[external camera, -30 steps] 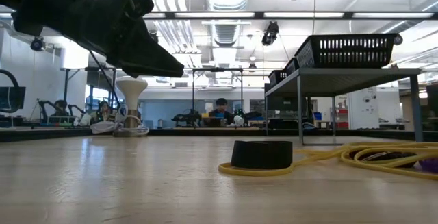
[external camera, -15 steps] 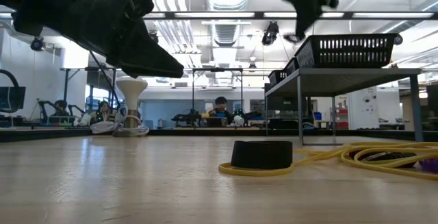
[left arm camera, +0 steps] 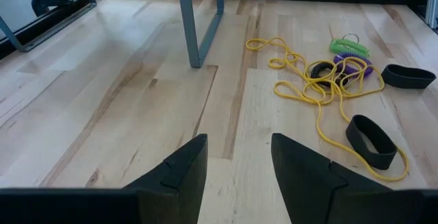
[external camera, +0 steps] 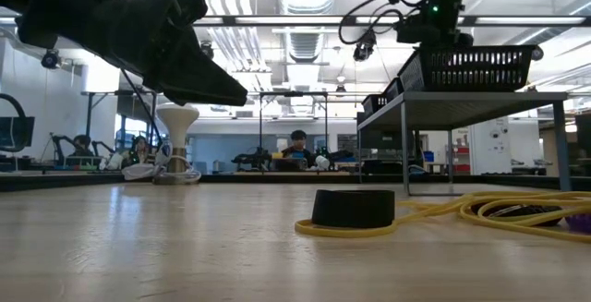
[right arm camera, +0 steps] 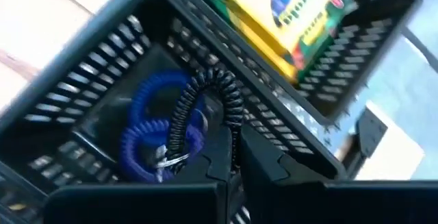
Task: Pick & Place Office Desk Supplies
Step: Put the black spring keychain into the middle black bin on the shelf, then put the yellow rubber band into the bottom black bin on the shelf, then put the black rubber band into the bottom black bin on the shelf
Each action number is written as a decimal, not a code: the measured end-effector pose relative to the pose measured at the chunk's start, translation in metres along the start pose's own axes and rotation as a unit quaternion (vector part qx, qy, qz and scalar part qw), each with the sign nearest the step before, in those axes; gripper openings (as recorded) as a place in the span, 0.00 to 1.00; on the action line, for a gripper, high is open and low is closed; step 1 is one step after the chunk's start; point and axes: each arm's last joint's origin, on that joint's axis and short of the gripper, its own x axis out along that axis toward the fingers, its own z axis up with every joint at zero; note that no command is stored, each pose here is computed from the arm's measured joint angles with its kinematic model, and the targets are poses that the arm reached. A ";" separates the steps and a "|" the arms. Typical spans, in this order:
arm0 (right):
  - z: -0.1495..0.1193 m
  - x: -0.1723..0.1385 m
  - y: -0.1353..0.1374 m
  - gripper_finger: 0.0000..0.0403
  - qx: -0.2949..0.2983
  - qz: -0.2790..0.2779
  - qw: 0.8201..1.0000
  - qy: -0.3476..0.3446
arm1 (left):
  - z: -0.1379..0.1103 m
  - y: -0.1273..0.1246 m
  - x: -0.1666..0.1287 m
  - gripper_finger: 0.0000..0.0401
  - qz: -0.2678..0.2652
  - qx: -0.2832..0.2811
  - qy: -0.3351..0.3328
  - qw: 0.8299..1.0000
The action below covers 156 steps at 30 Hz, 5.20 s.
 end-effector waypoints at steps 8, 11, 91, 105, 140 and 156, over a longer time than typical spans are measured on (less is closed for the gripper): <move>-0.009 0.001 -0.004 0.10 0.009 -0.038 0.998 0.043 | 0.000 0.000 0.000 0.42 0.000 0.000 0.000 1.000; -0.010 0.001 -0.005 0.18 0.010 -0.058 0.997 0.046 | 0.000 0.000 0.000 0.42 0.000 0.000 0.000 1.000; -0.241 0.039 0.207 0.02 -0.373 0.251 0.892 0.058 | 0.001 0.000 0.000 0.42 -0.001 -0.010 -0.004 1.000; -0.212 -0.088 0.201 0.02 -0.344 0.240 0.907 -0.036 | 0.000 0.000 0.000 0.42 0.000 -0.008 -0.001 1.000; -0.135 -0.057 0.074 0.02 -0.221 0.022 0.967 -0.123 | 0.000 0.000 0.000 0.42 0.000 -0.009 -0.001 1.000; -0.134 -0.075 0.068 0.28 -0.100 0.079 0.977 -0.172 | 0.000 0.000 0.000 0.42 0.000 -0.009 -0.001 1.000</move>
